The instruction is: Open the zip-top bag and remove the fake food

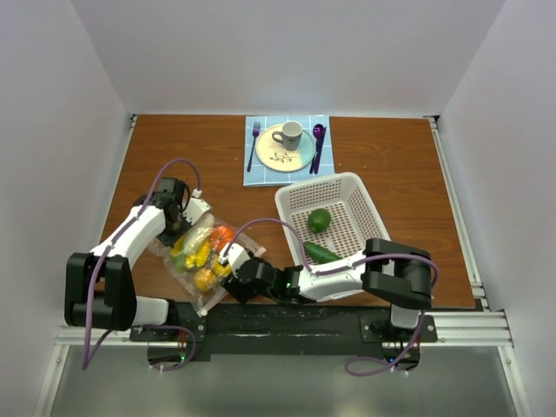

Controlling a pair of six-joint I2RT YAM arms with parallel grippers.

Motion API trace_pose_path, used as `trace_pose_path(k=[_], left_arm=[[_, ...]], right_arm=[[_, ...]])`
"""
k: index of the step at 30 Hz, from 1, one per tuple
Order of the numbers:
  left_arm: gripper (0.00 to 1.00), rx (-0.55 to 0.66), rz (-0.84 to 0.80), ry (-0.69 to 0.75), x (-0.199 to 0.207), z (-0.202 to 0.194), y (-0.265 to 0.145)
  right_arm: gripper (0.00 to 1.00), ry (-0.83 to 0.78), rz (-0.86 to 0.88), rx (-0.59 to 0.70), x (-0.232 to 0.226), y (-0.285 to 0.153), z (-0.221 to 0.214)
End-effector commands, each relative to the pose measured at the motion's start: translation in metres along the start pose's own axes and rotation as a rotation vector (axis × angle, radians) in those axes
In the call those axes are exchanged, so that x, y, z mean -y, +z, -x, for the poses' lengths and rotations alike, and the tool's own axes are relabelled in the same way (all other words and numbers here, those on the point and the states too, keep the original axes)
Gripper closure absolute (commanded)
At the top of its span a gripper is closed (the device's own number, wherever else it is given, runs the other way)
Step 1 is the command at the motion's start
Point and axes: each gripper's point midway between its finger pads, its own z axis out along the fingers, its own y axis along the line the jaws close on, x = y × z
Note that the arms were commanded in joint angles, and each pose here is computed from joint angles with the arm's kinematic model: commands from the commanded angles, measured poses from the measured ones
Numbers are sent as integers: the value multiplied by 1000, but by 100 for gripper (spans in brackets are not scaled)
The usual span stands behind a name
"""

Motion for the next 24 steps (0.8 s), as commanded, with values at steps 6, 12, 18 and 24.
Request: trace_pose_path(k=[6, 12, 18, 24], left_arm=[[100, -24, -99, 42, 19, 6, 32], [100, -44, -148, 72, 30, -1, 40], [100, -49, -143, 73, 30, -3, 42], [100, -57, -76, 41, 7, -6, 45]], right_arm=[[4, 28, -23, 240, 8, 10, 58], [2, 6, -37, 248, 6, 26, 66], [9, 15, -10, 196, 2, 41, 57], [54, 81, -26, 197, 16, 6, 54]])
